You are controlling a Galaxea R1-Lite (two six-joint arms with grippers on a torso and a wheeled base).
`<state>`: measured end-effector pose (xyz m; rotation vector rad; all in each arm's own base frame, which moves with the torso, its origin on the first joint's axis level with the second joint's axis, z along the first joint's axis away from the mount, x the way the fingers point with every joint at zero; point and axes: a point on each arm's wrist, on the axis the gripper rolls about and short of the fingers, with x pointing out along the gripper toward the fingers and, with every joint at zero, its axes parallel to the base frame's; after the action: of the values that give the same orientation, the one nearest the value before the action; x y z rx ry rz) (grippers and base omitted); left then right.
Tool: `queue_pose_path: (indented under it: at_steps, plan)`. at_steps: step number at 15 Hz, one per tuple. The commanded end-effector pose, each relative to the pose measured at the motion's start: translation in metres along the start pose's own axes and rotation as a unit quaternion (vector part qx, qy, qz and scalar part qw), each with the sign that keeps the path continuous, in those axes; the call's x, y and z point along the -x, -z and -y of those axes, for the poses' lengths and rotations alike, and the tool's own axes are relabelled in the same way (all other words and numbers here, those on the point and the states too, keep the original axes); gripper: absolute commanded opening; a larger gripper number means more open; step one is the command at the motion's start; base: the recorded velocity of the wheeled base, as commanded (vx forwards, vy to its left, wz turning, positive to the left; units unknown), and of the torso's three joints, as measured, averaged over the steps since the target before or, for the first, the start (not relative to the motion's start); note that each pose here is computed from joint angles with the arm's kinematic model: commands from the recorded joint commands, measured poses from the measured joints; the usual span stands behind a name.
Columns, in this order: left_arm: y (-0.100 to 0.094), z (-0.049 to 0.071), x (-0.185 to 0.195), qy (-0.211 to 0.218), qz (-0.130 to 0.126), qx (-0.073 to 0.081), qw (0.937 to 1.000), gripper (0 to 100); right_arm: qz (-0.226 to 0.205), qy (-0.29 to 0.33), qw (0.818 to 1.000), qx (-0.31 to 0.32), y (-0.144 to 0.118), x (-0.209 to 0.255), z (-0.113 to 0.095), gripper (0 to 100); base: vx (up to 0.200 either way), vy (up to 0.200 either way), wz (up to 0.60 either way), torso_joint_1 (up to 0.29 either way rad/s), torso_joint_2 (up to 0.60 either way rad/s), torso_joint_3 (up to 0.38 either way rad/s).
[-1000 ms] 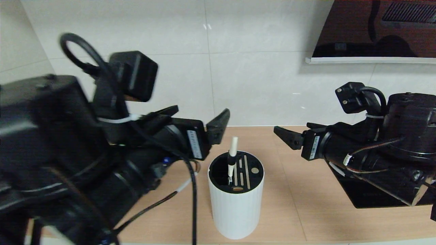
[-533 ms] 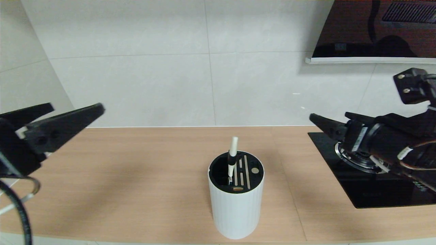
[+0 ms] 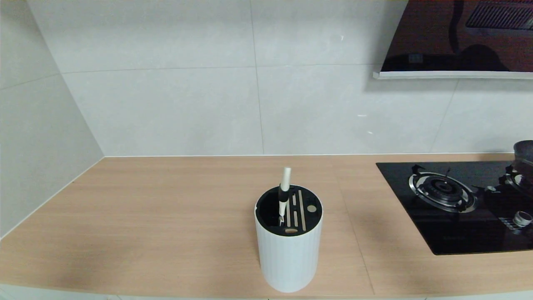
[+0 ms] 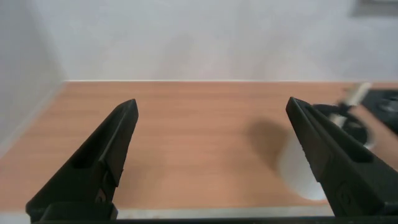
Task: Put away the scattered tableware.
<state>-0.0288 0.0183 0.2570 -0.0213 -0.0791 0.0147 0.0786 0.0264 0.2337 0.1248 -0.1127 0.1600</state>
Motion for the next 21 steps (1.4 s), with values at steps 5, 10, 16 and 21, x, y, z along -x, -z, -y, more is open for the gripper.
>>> queue_pose_path:
  at_steps: [5, 10, 16, 21]
  plan:
    - [0.047, -0.005, 0.058, -0.094, 0.074, -0.054, 0.9913, 100, 0.133, 0.081, 0.982, 0.103, 0.011, 0.129, 0.023, 100, 0.0, 0.0, 0.0, 0.0, 0.0, 0.0]
    - [0.067, 0.006, 0.054, -0.156, 0.079, -0.033, 0.984, 100, 0.159, 0.167, 0.964, 0.131, 0.029, 0.149, 0.015, 100, 0.0, 0.0, 0.0, 0.0, 0.0, 0.0]
    - [0.147, 0.009, 0.019, -0.135, 0.005, -0.054, 0.9894, 100, 0.018, 0.087, 0.991, 0.103, 0.115, 0.126, 0.024, 100, 0.0, 0.0, 0.0, 0.0, 0.0, 0.0]
    - [0.179, 0.012, 0.009, -0.059, -0.024, -0.001, 0.998, 100, -0.058, 0.071, 0.995, 0.05, 0.142, 0.123, 0.027, 100, 0.0, 0.0, 0.0, 0.0, 0.0, 0.0]
